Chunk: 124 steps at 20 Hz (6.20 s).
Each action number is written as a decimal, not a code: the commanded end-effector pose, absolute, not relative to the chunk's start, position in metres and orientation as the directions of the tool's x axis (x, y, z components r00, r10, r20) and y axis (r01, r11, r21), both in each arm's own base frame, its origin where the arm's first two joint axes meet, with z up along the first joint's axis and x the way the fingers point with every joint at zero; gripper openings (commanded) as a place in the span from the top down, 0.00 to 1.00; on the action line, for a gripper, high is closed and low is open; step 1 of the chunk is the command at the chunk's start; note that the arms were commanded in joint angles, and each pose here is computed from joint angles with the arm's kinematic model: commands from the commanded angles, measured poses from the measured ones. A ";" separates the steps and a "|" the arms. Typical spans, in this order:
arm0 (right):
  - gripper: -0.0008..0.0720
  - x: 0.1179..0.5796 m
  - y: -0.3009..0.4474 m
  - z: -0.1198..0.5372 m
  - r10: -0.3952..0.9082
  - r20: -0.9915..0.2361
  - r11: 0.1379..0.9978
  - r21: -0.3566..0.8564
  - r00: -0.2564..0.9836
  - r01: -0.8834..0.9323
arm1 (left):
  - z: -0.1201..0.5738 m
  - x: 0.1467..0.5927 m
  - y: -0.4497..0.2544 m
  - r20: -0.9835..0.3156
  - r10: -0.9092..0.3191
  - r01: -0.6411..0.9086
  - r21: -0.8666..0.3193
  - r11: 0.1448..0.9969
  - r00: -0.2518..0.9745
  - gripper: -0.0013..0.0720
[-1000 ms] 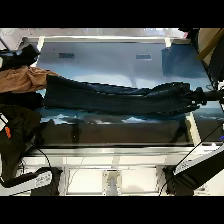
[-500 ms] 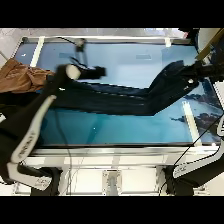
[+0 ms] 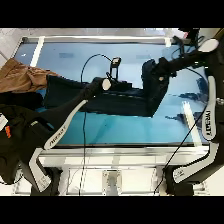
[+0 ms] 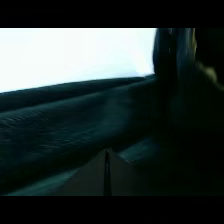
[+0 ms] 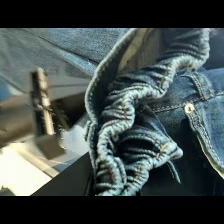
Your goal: Fold the clothes and pants, and hang the long-sleeved shirts on hangers.
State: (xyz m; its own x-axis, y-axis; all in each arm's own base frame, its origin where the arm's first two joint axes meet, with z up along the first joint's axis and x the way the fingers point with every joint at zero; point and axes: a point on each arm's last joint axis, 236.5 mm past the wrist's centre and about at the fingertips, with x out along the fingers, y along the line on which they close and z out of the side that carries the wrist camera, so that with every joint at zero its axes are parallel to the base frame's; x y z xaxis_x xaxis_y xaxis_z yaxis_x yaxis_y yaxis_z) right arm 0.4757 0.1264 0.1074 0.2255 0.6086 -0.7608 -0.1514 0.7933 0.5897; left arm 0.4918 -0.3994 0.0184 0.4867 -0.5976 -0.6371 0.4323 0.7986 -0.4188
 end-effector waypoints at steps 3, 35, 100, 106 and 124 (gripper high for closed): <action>0.90 0.492 0.215 0.086 0.579 -0.769 0.815 0.552 0.272 -0.174 | 0.079 0.528 -0.268 -0.686 -0.452 0.327 -0.315 0.891 0.570 0.96; 0.02 0.454 0.076 -0.058 0.715 -0.651 0.633 0.758 0.255 0.160 | 0.144 0.503 -0.145 -0.735 -0.343 0.259 -0.231 0.938 0.586 0.96; 0.90 0.424 0.428 0.055 0.786 -0.505 0.566 0.820 0.358 -0.085 | 0.114 0.449 -0.066 -0.883 -0.220 0.187 -0.153 0.970 0.415 0.96; 0.04 0.420 0.522 0.064 0.850 -0.413 0.499 0.830 0.326 -0.250 | 0.113 0.440 -0.068 -0.895 -0.224 0.207 -0.153 0.966 0.385 0.96; 0.01 0.445 0.219 -0.045 0.732 -0.680 0.676 0.732 0.030 0.089 | 0.110 0.432 -0.070 -0.907 -0.230 0.215 -0.161 0.963 0.354 0.96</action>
